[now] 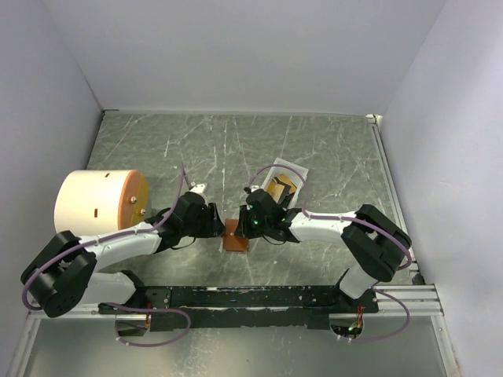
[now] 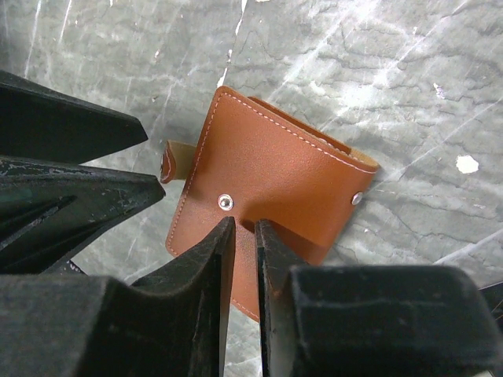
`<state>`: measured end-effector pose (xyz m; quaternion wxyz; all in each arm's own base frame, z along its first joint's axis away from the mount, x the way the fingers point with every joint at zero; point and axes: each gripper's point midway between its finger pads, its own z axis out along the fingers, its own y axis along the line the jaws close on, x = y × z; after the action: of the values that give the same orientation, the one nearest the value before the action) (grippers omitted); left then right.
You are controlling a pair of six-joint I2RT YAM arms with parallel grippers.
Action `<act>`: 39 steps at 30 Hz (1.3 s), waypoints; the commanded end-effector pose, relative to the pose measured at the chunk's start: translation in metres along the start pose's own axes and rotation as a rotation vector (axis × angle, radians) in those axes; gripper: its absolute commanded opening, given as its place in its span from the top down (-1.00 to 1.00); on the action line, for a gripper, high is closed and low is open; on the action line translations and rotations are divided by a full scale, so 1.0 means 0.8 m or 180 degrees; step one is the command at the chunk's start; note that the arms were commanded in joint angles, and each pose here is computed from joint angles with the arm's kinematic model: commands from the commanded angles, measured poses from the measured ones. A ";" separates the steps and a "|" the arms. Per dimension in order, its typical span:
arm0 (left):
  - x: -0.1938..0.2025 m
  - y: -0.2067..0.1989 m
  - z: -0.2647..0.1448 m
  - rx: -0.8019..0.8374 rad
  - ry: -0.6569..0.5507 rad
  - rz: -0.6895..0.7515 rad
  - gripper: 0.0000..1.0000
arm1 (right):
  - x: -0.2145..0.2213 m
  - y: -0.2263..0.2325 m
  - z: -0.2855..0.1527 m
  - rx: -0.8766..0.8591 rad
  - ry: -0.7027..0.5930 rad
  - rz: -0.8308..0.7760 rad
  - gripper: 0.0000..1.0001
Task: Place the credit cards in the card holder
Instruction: Close the card holder at the center of the board.
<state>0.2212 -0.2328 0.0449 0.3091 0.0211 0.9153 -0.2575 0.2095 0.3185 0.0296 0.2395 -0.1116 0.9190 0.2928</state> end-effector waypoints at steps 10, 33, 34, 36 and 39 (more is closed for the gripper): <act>-0.020 -0.009 0.010 -0.0015 -0.0063 0.0272 -0.18 | 0.026 -0.035 0.008 0.0358 0.0184 -0.0032 0.66; -0.021 -0.048 0.016 0.0342 0.0088 0.0284 0.86 | 0.028 -0.033 0.013 0.0336 0.0207 -0.0017 0.68; -0.020 -0.050 0.016 0.0370 0.0098 0.0268 0.86 | 0.028 -0.033 0.014 0.0333 0.0206 -0.0014 0.68; -0.018 -0.053 0.017 0.0413 0.0115 0.0243 0.87 | 0.028 -0.033 0.014 0.0329 0.0203 -0.0009 0.68; -0.018 -0.060 0.015 0.0517 0.0103 0.0195 0.87 | 0.028 -0.033 0.014 0.0331 0.0200 -0.0016 0.68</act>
<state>0.2308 -0.2603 0.0476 0.2923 0.0742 0.9140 -0.2713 0.2120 0.3229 0.0287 0.2419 -0.1108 0.9181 0.2939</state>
